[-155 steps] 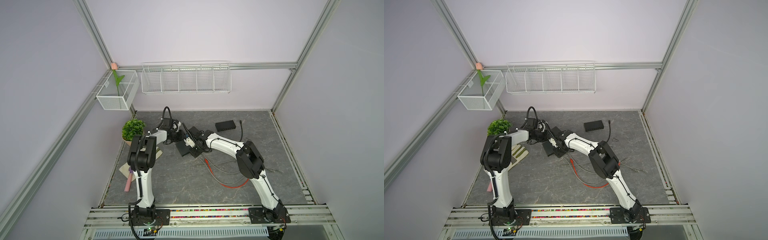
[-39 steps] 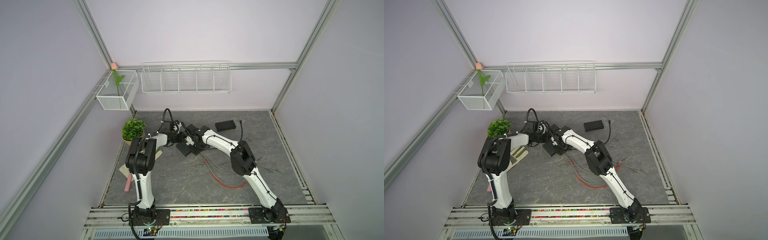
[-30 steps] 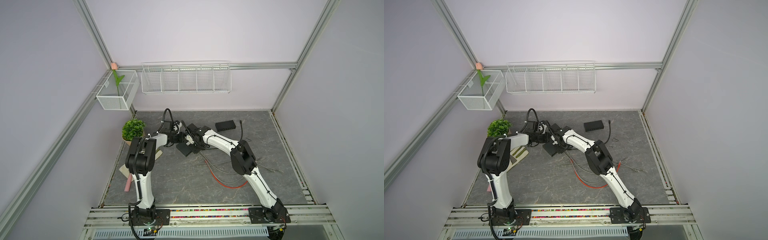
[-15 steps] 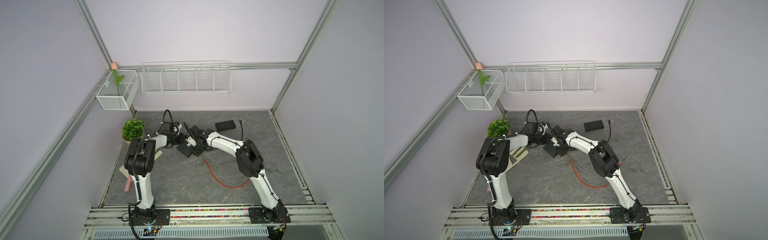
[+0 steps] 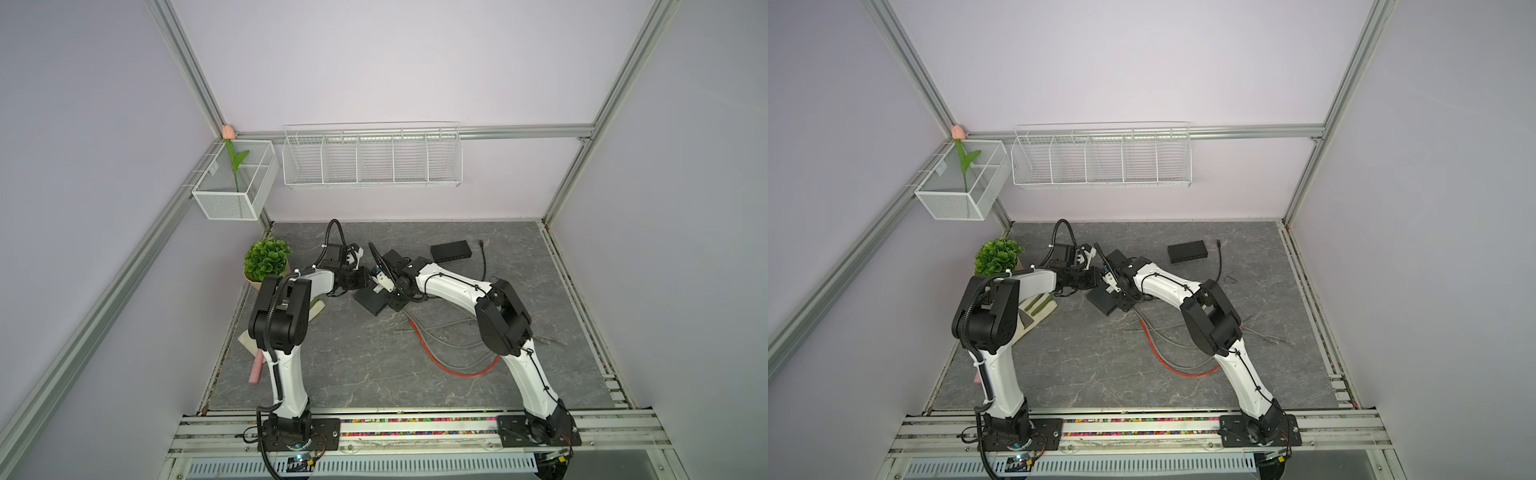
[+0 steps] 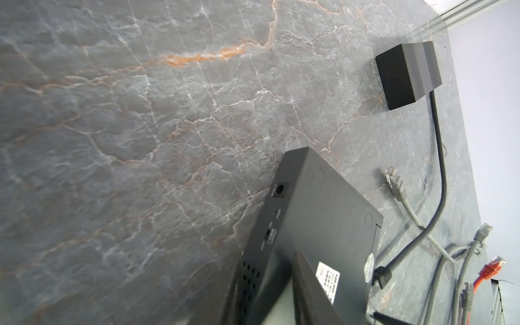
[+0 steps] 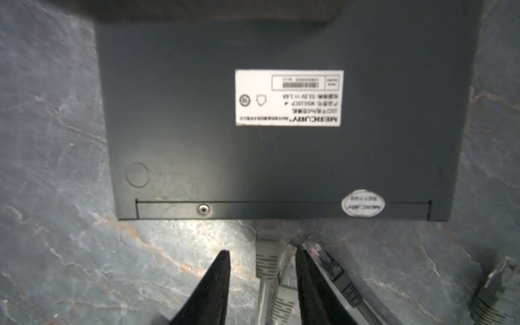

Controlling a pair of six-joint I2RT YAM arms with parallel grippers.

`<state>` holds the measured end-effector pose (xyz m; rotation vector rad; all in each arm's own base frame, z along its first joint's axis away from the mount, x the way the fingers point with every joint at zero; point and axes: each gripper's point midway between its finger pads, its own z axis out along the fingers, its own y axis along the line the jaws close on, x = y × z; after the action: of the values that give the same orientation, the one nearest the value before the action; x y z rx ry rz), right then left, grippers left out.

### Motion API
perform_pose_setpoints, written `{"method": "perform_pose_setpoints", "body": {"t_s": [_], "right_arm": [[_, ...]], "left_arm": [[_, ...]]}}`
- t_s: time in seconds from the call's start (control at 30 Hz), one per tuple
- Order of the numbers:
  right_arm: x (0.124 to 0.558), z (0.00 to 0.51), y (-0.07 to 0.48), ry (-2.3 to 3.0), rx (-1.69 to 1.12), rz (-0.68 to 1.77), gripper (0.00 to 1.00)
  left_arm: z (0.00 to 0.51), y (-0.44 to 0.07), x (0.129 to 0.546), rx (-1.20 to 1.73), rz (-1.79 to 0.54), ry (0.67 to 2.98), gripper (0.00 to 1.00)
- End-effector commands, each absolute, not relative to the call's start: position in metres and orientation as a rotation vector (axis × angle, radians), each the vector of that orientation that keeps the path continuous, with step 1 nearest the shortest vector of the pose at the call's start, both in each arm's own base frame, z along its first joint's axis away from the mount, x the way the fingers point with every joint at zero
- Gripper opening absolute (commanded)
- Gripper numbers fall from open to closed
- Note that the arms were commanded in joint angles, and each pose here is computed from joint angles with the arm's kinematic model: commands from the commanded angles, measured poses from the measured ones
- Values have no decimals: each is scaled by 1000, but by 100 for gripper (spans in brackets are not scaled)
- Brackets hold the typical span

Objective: Insert the plug into the switch port

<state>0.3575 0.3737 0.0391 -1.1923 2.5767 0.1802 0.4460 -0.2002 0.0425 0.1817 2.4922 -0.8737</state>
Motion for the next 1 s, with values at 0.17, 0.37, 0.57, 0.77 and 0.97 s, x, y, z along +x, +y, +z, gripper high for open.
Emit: {"method": "perform_pose_setpoints", "body": {"t_s": [0.17, 0.37, 0.57, 0.77, 0.97], "right_arm": [[352, 43, 364, 2587, -1218, 203, 38], [354, 39, 366, 2590, -1214, 218, 27], [354, 36, 371, 2600, -1227, 236, 23], [358, 38, 374, 2582, -1223, 231, 16], [358, 33, 370, 2599, -1236, 195, 31]], "left_arm": [[42, -201, 435, 175, -890, 2523, 32], [41, -202, 435, 178, -899, 2524, 32], [39, -205, 433, 193, -910, 2527, 32], [37, -214, 429, 250, -910, 2542, 32], [33, -212, 430, 239, -878, 2559, 32]]}}
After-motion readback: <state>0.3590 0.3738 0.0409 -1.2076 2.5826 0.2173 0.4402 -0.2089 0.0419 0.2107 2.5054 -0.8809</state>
